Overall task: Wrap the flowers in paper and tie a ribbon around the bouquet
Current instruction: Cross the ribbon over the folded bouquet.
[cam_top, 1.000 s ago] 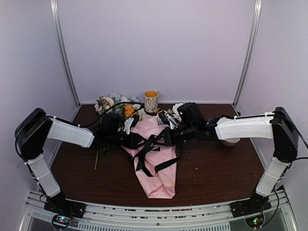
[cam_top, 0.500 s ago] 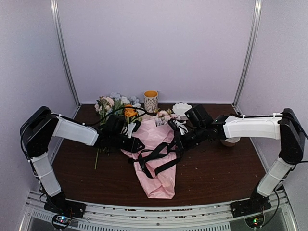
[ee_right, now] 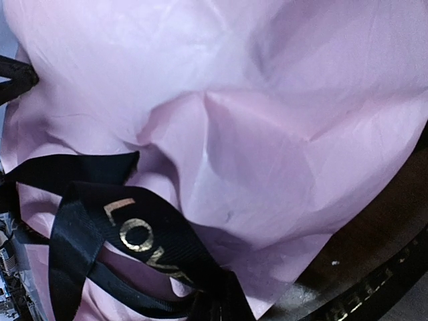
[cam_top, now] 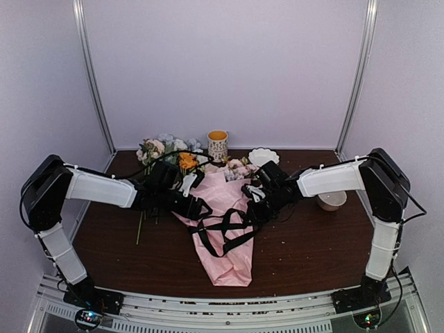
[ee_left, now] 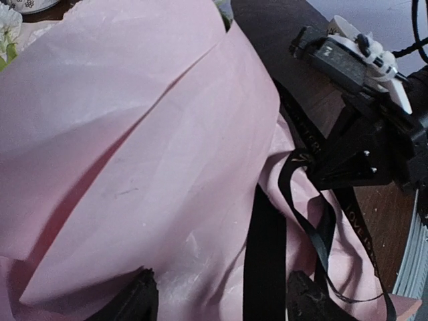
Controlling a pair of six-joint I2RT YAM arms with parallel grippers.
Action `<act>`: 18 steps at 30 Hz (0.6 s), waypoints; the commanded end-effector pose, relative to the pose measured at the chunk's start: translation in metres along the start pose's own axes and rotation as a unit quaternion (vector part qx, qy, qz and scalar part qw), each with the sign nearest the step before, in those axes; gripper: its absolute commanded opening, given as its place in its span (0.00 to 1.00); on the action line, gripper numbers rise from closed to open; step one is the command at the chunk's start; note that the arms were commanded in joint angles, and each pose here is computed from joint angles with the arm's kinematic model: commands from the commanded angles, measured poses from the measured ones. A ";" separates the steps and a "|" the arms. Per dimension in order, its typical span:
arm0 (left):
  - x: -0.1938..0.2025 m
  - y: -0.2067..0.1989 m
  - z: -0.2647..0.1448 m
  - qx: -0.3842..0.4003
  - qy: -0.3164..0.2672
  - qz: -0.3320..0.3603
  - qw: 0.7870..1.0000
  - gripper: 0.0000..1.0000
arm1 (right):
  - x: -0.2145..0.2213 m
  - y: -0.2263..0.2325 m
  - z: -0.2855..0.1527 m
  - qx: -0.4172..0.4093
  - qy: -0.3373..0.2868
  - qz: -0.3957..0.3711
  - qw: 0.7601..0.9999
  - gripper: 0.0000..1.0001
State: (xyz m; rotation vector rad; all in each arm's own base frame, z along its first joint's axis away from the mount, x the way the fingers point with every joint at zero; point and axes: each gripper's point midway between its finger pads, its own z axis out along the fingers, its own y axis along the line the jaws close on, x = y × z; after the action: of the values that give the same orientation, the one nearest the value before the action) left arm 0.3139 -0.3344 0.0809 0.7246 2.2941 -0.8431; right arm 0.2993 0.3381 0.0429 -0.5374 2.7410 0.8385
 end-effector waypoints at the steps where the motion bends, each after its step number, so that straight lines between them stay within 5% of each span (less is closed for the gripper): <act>1: -0.012 -0.022 -0.014 0.038 -0.004 0.034 0.999 0.71 | -0.008 -0.004 0.007 0.016 -0.005 0.000 1.000 0.00; 7: 0.014 -0.021 -0.005 0.015 0.067 0.063 0.996 0.67 | -0.008 -0.003 0.011 0.012 -0.004 0.002 1.000 0.00; 10: 0.024 -0.011 -0.001 -0.006 0.094 0.064 0.993 0.53 | -0.009 -0.001 0.010 0.011 -0.005 0.001 1.000 0.00; 16: 0.021 -0.017 -0.005 0.003 0.090 0.071 0.993 0.05 | -0.010 0.004 0.011 0.005 -0.002 -0.003 1.000 0.00; 18: 0.013 -0.014 -0.009 -0.012 0.079 0.071 0.994 0.00 | -0.011 0.005 0.012 0.002 -0.001 -0.004 1.000 0.00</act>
State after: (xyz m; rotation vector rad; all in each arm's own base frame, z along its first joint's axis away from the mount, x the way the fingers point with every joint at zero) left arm 0.2845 -0.3332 0.0704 0.9635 2.3910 -0.7525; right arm 0.3036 0.3436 0.0362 -0.5358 2.7524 0.8306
